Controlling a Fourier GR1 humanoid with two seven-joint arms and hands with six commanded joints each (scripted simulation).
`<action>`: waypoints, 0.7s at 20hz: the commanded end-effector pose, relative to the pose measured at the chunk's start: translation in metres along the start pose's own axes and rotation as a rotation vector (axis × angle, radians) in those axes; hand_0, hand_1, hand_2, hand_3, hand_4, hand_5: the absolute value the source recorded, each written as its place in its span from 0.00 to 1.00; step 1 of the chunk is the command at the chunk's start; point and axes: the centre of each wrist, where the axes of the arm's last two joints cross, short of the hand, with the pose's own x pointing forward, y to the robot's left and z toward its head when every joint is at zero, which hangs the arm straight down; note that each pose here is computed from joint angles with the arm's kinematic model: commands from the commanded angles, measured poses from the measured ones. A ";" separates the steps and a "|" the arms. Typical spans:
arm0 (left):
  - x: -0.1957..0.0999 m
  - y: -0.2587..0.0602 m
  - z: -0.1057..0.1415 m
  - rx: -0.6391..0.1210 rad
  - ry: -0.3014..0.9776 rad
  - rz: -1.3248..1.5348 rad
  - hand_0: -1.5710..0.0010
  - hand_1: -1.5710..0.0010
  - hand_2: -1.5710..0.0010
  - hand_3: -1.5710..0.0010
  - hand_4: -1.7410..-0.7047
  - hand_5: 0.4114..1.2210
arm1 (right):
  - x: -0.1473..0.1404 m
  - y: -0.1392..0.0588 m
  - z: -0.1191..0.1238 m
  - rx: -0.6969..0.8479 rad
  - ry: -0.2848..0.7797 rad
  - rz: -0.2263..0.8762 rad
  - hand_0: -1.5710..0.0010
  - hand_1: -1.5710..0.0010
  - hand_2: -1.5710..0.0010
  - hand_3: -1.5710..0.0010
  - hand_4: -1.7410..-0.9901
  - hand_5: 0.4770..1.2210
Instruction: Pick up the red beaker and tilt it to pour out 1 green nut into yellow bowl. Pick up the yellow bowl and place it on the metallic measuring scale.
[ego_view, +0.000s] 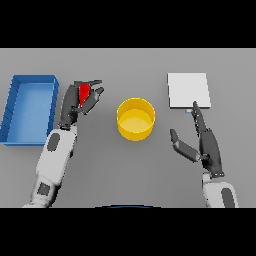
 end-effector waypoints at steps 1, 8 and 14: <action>0.009 -0.001 -0.002 -0.005 -0.009 -0.029 0.02 0.02 0.02 0.02 0.02 0.85 | 0.000 -0.001 0.001 0.003 -0.005 0.008 1.00 1.00 1.00 1.00 0.65 0.26; 0.046 0.002 -0.013 -0.215 -0.042 -0.411 0.01 0.01 0.01 0.01 0.01 0.87 | 0.001 0.001 0.001 -0.009 -0.001 0.045 1.00 1.00 1.00 1.00 0.66 0.29; 0.056 0.001 -0.024 -0.310 -0.081 -0.668 0.00 0.00 0.00 0.00 0.00 0.87 | 0.006 -0.002 0.002 -0.003 0.010 0.053 1.00 1.00 1.00 1.00 0.65 0.32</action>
